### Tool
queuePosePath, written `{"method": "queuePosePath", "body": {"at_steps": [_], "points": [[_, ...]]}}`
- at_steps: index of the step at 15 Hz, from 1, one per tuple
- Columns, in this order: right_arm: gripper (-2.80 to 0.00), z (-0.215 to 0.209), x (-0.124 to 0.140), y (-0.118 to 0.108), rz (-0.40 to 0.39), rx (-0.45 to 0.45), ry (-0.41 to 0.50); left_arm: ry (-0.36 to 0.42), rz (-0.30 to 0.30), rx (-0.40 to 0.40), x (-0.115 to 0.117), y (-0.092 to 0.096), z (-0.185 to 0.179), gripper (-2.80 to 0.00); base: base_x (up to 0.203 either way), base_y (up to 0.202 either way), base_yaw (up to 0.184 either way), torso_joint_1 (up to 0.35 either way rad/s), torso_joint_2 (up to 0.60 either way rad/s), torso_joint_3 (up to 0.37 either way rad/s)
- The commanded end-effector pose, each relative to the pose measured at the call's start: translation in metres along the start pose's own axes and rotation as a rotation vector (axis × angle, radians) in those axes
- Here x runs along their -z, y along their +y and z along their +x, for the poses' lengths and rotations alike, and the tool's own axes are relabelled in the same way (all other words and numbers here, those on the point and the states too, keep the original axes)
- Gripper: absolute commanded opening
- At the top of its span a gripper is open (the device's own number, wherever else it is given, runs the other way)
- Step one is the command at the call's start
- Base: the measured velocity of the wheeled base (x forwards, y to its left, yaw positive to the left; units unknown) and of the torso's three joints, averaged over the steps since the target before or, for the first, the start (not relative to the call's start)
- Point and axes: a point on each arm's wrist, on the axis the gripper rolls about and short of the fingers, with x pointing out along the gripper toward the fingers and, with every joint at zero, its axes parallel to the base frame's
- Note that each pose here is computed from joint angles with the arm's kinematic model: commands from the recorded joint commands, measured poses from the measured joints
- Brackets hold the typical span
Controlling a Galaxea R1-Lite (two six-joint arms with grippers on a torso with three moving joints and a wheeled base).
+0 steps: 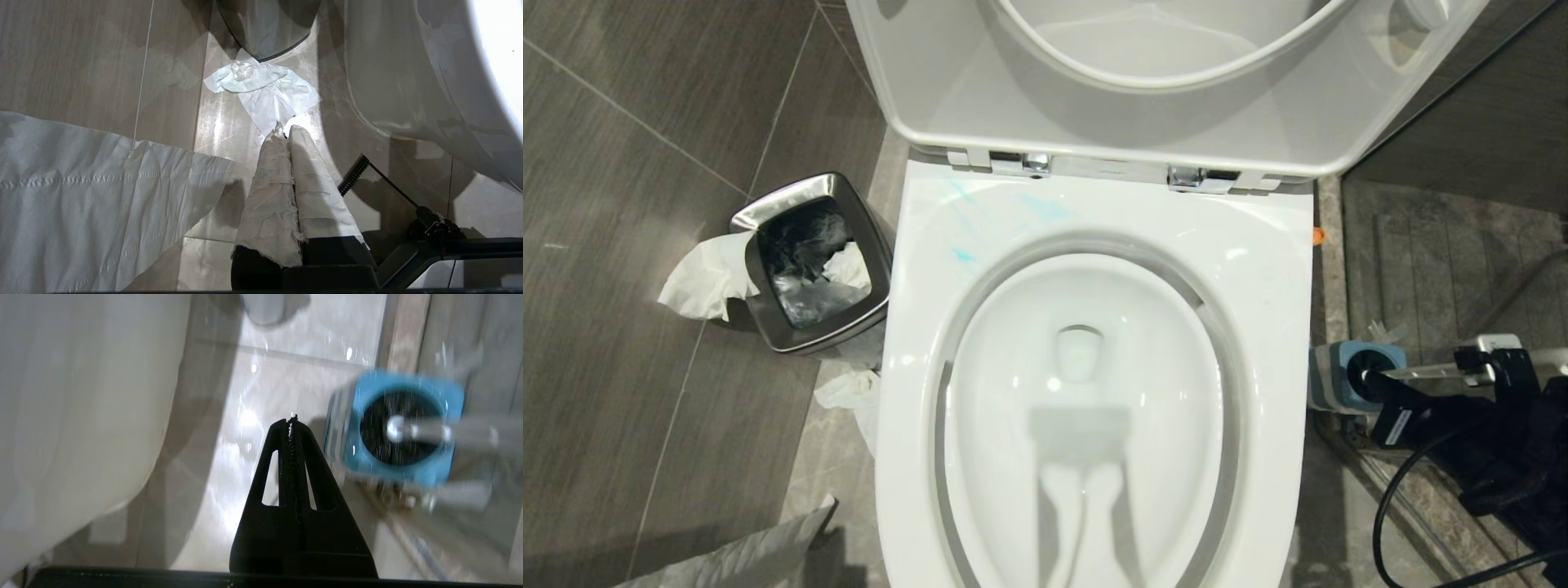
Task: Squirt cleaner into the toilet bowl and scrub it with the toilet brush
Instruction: Pour in the cleaning agent
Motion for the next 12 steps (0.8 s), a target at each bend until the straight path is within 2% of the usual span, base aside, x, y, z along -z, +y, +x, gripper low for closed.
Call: {"method": "queuePosePath", "body": {"at_steps": [1,3,12], "points": [[-2.80,-0.014,0.000,0.000,0.004,0.000,0.005,0.002,0.000,0.001,0.000,0.000,0.000,-2.80,0.000,0.000,0.000,0.000,0.00,0.000],[-2.80,-0.015,-0.002,0.001,0.011,-0.004,-0.008,0.002,0.000,0.001,0.000,0.000,0.000,-2.80,0.000,0.000,0.000,0.000,0.00,0.000],[-2.80,0.004,0.015,-0.001,0.027,-0.003,0.066,0.002,0.000,0.001,0.000,0.000,0.000,-2.80,0.000,0.000,0.000,0.000,0.00,0.000]]}}
